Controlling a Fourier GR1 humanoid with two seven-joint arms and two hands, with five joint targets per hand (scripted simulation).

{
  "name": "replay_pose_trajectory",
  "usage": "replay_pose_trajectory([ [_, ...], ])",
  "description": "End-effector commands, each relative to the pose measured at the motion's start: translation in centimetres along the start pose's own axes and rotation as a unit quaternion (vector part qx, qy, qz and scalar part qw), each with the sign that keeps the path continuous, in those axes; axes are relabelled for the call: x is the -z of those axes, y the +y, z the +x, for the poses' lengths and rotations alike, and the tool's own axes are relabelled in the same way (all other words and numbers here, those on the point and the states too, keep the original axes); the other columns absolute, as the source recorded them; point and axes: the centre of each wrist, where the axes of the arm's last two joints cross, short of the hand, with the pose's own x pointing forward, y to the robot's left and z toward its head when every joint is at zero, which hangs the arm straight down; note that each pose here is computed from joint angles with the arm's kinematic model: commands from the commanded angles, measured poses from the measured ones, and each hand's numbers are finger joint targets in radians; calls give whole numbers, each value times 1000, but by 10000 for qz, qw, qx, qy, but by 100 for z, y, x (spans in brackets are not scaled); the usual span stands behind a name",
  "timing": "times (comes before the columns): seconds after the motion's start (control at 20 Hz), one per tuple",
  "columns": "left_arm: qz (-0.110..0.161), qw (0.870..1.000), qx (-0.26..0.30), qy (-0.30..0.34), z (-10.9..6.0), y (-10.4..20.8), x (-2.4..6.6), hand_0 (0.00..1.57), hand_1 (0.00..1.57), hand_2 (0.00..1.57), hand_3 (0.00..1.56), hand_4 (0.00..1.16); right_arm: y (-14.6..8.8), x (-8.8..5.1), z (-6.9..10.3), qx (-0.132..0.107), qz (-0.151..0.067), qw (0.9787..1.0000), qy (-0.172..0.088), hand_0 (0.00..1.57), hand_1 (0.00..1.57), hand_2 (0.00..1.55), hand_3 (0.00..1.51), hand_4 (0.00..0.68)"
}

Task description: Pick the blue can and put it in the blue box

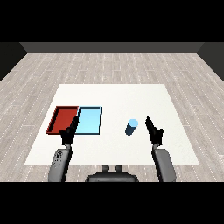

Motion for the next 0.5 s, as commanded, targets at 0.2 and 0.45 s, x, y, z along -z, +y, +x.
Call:
replay_pose_trajectory([
  [0.2, -34, 10000, -16, -60, -52, -16, 15, 0, 0, 0, 0, 0, -453, 117, 87, -60, -139, 9992, -368, 0, 0, 0, 0, 0],
  [0.45, 183, 9707, -874, -2232, 118, -127, -7, 0, 0, 0, 0, 0, -460, 109, 250, 1044, 293, 9741, -1985, 0, 0, 0, 0, 0],
])
